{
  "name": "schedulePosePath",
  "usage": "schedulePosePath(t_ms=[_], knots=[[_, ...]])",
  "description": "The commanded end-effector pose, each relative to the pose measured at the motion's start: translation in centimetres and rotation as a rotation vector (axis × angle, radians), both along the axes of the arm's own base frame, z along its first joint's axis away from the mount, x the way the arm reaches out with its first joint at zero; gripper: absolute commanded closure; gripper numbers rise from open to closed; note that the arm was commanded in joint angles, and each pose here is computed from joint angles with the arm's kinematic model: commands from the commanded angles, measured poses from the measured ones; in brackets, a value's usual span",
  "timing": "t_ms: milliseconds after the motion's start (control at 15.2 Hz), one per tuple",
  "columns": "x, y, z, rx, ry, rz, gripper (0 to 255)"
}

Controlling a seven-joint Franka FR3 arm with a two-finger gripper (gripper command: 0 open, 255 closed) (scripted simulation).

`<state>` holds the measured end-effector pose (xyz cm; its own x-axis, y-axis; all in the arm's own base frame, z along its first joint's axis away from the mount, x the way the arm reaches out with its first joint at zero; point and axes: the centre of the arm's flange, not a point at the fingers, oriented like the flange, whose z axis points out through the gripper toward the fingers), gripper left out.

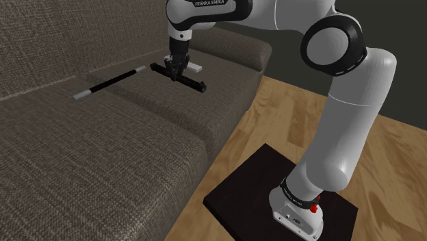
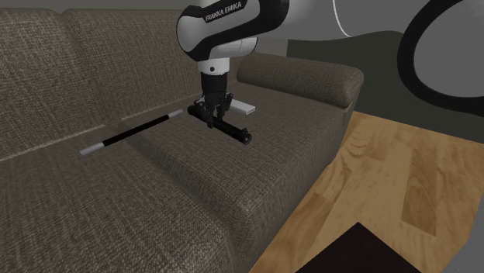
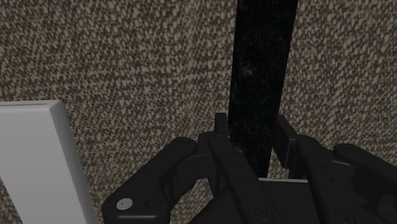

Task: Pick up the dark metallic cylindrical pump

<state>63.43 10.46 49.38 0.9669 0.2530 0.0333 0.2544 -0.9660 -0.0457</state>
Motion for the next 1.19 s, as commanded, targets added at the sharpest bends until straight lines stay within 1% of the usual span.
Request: schedulePosePath(t_ms=[0, 396, 1122], knots=[[0.0, 0.0, -0.1, 0.0, 0.001, 0.0, 255], [0.1, 0.0, -0.1, 0.0, 0.001, 0.0, 255], [0.1, 0.0, 5.7, 0.0, 0.001, 0.0, 255]])
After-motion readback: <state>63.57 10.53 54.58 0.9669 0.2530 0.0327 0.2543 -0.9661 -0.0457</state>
